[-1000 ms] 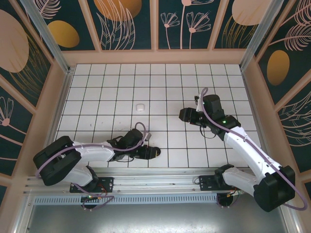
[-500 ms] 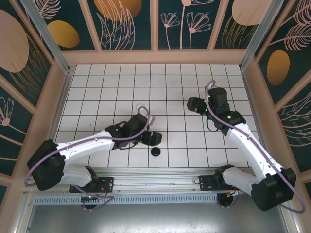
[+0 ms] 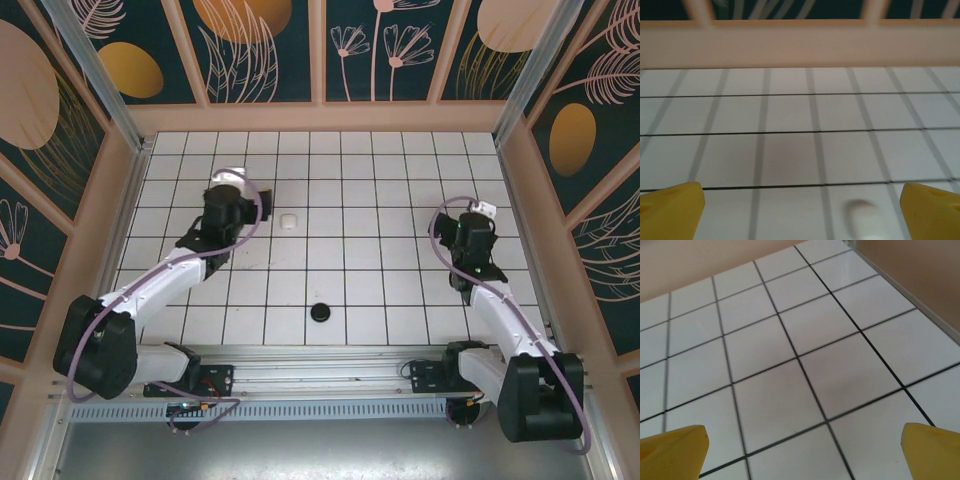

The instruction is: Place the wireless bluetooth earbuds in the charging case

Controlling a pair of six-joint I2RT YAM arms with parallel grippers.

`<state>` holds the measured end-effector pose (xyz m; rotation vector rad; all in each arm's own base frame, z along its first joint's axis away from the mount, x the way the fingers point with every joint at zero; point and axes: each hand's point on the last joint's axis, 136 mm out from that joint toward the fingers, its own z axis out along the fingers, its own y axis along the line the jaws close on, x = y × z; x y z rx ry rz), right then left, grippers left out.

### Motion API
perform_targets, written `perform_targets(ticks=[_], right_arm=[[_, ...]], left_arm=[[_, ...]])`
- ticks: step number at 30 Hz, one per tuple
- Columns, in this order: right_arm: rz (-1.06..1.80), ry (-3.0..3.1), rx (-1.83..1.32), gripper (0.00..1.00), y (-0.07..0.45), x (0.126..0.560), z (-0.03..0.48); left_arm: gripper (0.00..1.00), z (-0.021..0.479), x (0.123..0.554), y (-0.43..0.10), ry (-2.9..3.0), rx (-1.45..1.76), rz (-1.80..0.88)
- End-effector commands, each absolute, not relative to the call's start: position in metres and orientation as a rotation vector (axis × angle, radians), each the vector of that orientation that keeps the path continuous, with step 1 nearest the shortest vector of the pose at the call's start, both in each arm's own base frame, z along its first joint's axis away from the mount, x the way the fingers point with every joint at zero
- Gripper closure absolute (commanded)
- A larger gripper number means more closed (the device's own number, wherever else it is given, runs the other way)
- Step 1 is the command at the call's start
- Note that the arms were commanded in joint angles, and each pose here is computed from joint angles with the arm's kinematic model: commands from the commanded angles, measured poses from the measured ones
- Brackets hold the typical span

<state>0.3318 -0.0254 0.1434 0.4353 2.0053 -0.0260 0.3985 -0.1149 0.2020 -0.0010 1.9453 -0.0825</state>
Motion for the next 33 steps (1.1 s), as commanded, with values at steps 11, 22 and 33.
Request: perform_targets(ticks=[11,22,33], right_arm=[[0.006,1.695,0.334,0.01,-0.045,0.351,0.156],[0.061,1.63,0.216,0.01,-0.029,0.358,0.143],[0.015,1.692,0.195,0.01,-0.022,0.373,0.123]], left_arm=[[0.01,0.183,0.372,0.001,1.702,-0.123,0.14],[0.01,0.169,0.348,0.025,1.546,-0.232,0.156],[0.01,0.152,0.355,0.015,1.567,-0.165,0.128]])
